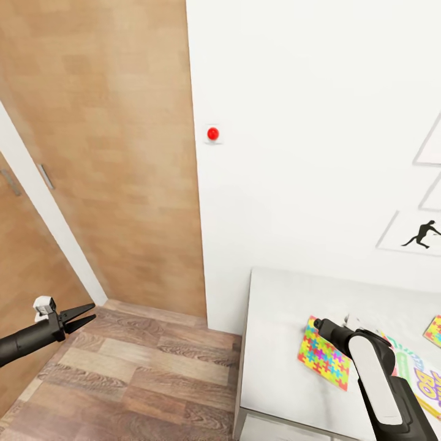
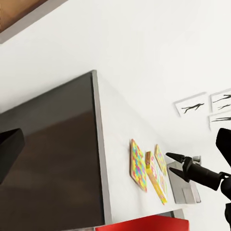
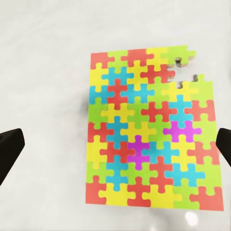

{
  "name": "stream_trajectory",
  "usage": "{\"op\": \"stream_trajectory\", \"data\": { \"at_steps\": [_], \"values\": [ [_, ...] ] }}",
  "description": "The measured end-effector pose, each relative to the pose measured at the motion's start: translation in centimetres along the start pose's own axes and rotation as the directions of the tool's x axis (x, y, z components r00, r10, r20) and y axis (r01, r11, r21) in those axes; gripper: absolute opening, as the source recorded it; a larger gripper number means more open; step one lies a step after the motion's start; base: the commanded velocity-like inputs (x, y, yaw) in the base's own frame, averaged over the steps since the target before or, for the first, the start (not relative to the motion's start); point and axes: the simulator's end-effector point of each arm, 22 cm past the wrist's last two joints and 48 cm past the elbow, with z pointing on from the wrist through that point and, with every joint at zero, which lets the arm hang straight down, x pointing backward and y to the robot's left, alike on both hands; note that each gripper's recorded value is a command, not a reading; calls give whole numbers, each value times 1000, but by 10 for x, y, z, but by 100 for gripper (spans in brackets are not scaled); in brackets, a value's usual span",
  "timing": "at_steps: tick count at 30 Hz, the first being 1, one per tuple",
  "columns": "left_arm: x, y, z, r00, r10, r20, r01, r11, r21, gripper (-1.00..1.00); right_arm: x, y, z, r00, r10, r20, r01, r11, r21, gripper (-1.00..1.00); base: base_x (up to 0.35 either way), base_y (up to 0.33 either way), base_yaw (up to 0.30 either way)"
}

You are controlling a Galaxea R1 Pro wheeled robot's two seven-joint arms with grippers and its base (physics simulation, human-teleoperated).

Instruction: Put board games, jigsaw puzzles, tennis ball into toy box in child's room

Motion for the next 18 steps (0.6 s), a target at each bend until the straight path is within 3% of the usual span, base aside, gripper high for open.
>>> {"op": "stream_trajectory", "data": {
  "at_steps": [18],
  "values": [
    [6,13,4,1000,-22,-11,22,1000,-17,100,9,-3,10,1000,-4,-22,4,1000,14,100,0,-5,0]
  ]
}}
